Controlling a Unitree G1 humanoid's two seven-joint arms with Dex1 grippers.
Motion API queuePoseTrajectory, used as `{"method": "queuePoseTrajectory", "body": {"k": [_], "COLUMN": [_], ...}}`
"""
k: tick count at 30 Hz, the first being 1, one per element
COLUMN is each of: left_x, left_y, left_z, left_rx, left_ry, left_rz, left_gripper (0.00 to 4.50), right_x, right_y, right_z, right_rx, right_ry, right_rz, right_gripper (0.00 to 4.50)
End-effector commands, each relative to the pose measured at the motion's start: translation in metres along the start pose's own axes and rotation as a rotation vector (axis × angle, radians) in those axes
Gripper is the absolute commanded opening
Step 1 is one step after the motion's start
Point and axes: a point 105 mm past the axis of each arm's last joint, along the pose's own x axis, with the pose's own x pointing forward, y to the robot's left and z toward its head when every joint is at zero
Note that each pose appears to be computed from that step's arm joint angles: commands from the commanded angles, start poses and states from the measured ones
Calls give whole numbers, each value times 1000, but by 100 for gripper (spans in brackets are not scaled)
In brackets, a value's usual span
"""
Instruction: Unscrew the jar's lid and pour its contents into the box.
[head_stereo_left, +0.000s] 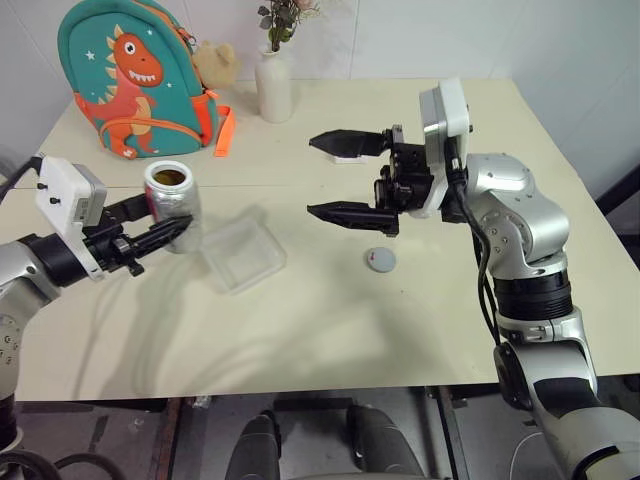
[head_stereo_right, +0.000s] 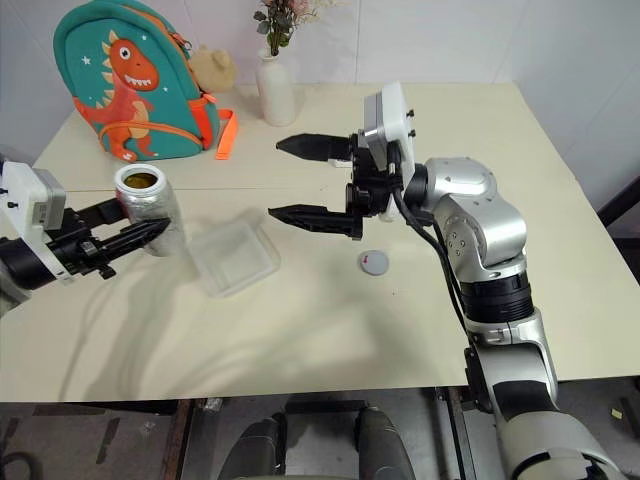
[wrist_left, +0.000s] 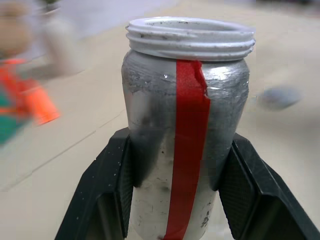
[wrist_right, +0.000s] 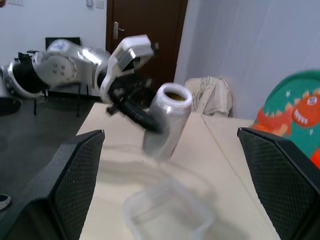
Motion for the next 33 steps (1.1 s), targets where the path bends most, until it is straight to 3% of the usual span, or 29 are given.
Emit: {"method": "queuePoseTrajectory", "body": {"k": [1, 11, 17, 29, 32, 33], "left_x": [-1, 0, 5, 22, 28, 32], "left_y": [5, -7, -8, -5, 4, 6], "left_z": [11, -19, -30, -19, -10, -2], "left_rx": [222, 306, 381, 554, 783, 1001], "left_ry": [56, 142, 186, 178, 215, 225], "left_rz": [55, 23, 0, 9, 46, 58], "left_gripper": [197, 197, 197, 197, 197, 197], "right_x": [0, 4, -2, -12, -11, -11], "right_y": [0, -6, 4, 5, 4, 4], "right_z": [-3, -9, -29, -50, -50, -50], "right_rx": [-2, -29, -92, -76, -61, -54], "right_ry": [-24, -43, 101, 196, 182, 178], "right_rz": [-16, -43, 48, 68, 53, 46], "right_gripper": [448, 448, 448, 448, 448, 448]}}
